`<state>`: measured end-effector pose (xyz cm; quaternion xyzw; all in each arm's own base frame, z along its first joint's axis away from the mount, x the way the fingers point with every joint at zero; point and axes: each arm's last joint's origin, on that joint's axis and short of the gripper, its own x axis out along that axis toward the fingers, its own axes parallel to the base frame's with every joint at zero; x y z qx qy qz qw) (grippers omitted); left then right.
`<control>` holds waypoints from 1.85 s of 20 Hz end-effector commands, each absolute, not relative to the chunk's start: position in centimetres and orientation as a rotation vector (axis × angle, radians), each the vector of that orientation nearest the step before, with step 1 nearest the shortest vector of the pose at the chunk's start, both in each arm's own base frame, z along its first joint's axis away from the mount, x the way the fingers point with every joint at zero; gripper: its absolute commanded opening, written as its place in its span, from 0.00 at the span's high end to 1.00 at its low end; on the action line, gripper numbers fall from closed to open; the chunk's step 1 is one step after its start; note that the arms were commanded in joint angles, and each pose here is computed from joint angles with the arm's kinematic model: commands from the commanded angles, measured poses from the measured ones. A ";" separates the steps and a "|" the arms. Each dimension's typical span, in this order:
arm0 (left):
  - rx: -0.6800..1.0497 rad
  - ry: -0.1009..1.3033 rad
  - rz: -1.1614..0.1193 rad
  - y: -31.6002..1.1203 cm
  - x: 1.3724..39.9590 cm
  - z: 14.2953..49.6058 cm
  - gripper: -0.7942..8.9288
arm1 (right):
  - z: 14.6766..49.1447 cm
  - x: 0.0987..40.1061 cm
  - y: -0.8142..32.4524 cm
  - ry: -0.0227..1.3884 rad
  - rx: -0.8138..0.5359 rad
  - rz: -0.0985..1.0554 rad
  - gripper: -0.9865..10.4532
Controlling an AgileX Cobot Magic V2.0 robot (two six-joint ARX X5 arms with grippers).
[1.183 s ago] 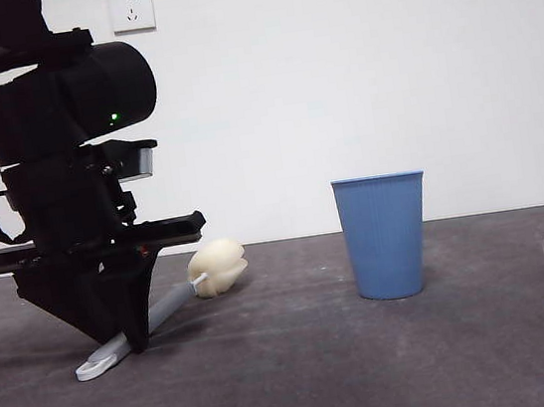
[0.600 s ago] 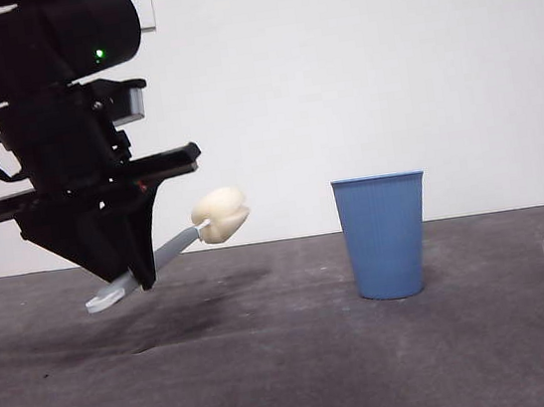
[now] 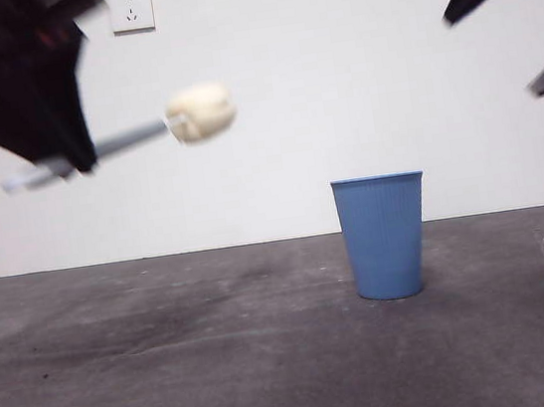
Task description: Pick up the cup brush,pick up the cup,insert the brush into the cup,clean the cup,put the cup brush back,put the cup back to the fixed position on the table
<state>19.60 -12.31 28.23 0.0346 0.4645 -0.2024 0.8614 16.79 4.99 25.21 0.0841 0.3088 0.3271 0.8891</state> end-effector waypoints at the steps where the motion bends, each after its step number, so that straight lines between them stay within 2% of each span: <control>1: 0.116 0.980 -0.445 -11.3 17.8 29.3 0.93 | 22.8 17.5 5.4 0.617 0.191 0.657 0.34; 6: 0.175 1.034 -0.453 -9.4 14.9 30.2 0.93 | 18.3 19.3 6.6 0.588 0.156 0.653 0.37; 14: 0.175 1.024 -0.457 -9.3 14.6 30.4 0.93 | 14.1 22.4 8.7 0.574 0.028 0.635 0.37; 27: 0.164 1.013 -0.455 -9.3 14.7 30.4 0.93 | 11.6 24.8 9.8 0.402 -0.001 0.640 0.36; 37: 0.163 1.012 -0.455 -9.3 14.7 30.4 0.93 | 11.0 27.1 11.0 0.382 0.012 0.655 0.36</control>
